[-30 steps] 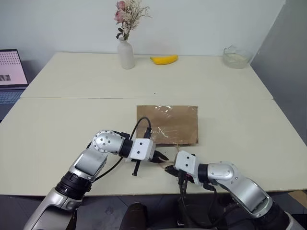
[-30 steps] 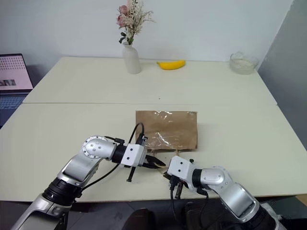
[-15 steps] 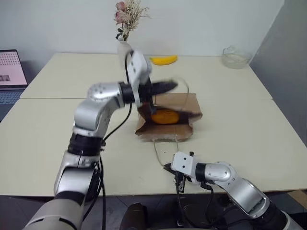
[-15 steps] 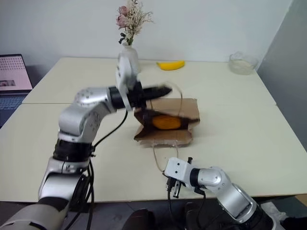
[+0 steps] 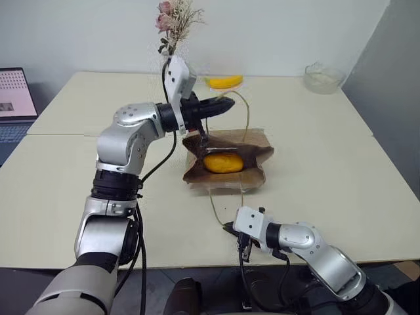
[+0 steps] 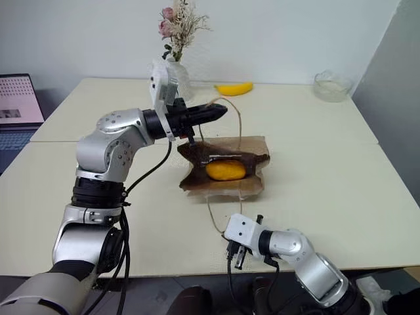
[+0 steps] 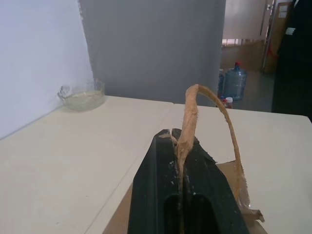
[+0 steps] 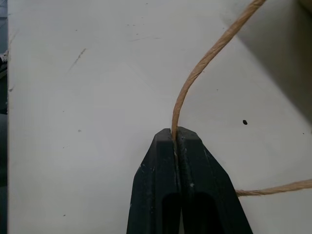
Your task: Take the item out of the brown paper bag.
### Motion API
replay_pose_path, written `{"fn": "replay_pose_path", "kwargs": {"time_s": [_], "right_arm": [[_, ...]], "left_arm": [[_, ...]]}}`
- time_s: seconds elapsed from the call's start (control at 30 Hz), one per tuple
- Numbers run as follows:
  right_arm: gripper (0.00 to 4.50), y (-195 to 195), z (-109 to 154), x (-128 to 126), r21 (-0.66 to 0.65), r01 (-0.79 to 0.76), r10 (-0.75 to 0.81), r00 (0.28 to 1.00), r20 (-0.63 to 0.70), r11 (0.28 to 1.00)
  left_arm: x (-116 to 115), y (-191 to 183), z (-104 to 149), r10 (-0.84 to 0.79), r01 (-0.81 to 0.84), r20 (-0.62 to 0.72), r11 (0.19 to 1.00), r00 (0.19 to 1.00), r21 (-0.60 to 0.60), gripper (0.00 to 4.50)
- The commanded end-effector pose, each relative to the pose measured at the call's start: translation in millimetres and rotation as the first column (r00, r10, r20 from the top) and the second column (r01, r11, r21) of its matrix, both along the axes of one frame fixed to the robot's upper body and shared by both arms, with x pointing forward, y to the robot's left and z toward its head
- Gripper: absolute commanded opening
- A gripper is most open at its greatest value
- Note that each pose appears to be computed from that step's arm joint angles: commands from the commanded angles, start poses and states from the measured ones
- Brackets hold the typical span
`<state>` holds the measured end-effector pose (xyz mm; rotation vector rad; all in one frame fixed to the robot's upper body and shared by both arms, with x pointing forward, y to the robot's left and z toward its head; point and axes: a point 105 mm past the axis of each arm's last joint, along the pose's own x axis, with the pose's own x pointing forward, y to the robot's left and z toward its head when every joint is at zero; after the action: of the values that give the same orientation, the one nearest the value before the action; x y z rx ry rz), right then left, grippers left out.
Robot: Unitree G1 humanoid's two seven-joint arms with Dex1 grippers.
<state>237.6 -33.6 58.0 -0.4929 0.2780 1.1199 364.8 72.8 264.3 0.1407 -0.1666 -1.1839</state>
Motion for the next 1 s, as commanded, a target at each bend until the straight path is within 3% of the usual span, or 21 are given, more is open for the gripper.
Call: {"fn": "replay_pose_path", "kwargs": {"time_s": [0.03, 0.27, 0.4, 0.5, 0.63, 0.73, 1.0], "right_arm": [[0.66, -15.4, 3.3, 9.6, 0.015, 0.102, -0.102, 0.995, -0.015, 0.995], [3.11, -23.2, 38.4, 3.2, 0.097, 0.104, -0.106, 0.994, 0.011, 0.990], [4.48, -29.1, 66.8, -10.6, 0.149, 0.027, -0.027, 1.000, -0.001, 0.988], [4.48, -32.1, 95.2, -20.4, 0.249, -0.020, 0.028, 0.999, -0.029, 0.968], [4.48, -24.2, 118.3, -9.7, 0.334, -0.001, 0.003, 1.000, -0.008, 0.943], [4.48, -12.4, 117.5, 21.4, 0.368, 0.129, -0.132, 0.991, -0.017, 0.921], [4.48, 6.5, 100.9, 61.6, 0.366, 0.311, -0.307, 0.949, -0.072, 0.877]], "left_arm": [[-13.4, -5.2, 10.9, -0.059, 0.059, 0.033, 0.998, 0.998, -0.008, 0.00], [-31.0, -9.7, 3.8, -0.160, 0.160, 0.007, 0.987, 0.987, 0.010, 0.00], [-33.2, -11.2, 1.8, -0.179, 0.179, 0.004, 0.984, 0.984, 0.017, 0.00], [-35.8, -12.1, -0.6, -0.199, 0.199, 0.008, 0.980, 0.980, 0.032, 0.00], [-36.1, -12.1, -1.1, -0.212, 0.212, 0.005, 0.977, 0.977, 0.033, 0.00], [-38.7, -12.7, 0.0, -0.233, 0.232, 0.010, 0.972, 0.972, 0.039, 0.00], [-39.0, -9.5, 4.4, -0.231, 0.230, 0.015, 0.972, 0.973, 0.034, 0.00]]}}
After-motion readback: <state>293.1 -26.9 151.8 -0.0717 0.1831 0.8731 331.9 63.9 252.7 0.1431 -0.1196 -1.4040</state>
